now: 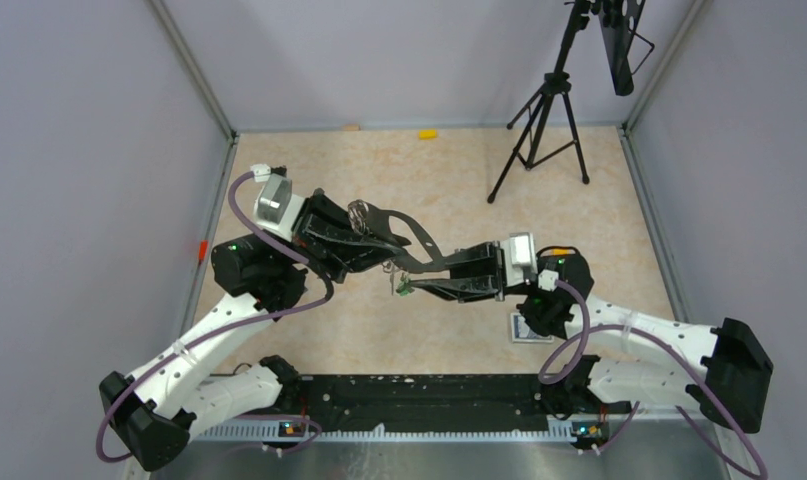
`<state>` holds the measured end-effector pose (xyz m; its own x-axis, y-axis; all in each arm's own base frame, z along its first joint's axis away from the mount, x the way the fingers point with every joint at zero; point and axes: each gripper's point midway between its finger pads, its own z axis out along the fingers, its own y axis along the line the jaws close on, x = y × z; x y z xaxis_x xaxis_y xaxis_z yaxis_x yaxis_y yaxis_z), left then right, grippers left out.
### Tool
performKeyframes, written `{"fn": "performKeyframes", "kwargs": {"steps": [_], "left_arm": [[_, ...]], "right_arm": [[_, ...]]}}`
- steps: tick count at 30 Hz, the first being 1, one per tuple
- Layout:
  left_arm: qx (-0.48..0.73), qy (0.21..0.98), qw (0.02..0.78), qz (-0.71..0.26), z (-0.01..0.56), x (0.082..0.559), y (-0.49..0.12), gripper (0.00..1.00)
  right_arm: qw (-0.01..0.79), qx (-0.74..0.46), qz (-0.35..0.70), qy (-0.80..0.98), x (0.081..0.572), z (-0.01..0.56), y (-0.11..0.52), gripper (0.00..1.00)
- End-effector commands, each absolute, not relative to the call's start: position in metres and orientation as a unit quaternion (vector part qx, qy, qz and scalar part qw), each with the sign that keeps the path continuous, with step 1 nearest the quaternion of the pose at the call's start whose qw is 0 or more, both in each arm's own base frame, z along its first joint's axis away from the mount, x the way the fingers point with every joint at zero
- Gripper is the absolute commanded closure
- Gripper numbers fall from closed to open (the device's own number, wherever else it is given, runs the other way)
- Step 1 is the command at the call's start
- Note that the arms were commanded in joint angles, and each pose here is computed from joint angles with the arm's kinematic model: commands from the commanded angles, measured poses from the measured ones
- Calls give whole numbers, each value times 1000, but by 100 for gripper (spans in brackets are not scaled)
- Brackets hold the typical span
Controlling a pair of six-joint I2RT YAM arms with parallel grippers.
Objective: Remove the keys from the keyring
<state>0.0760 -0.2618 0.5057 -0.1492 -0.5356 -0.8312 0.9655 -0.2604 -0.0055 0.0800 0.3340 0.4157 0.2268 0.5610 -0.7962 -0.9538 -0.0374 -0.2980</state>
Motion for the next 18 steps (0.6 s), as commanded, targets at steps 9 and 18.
{"fn": "performKeyframes", "kwargs": {"steps": [9,18], "left_arm": [[378,259,549,-699,518,70,-256,100],[378,260,547,-700,517,70,-257,100]], "right_arm": [[675,-420,570,207,82,441,330,79],[679,-419,566,210,85,443,332,72]]}}
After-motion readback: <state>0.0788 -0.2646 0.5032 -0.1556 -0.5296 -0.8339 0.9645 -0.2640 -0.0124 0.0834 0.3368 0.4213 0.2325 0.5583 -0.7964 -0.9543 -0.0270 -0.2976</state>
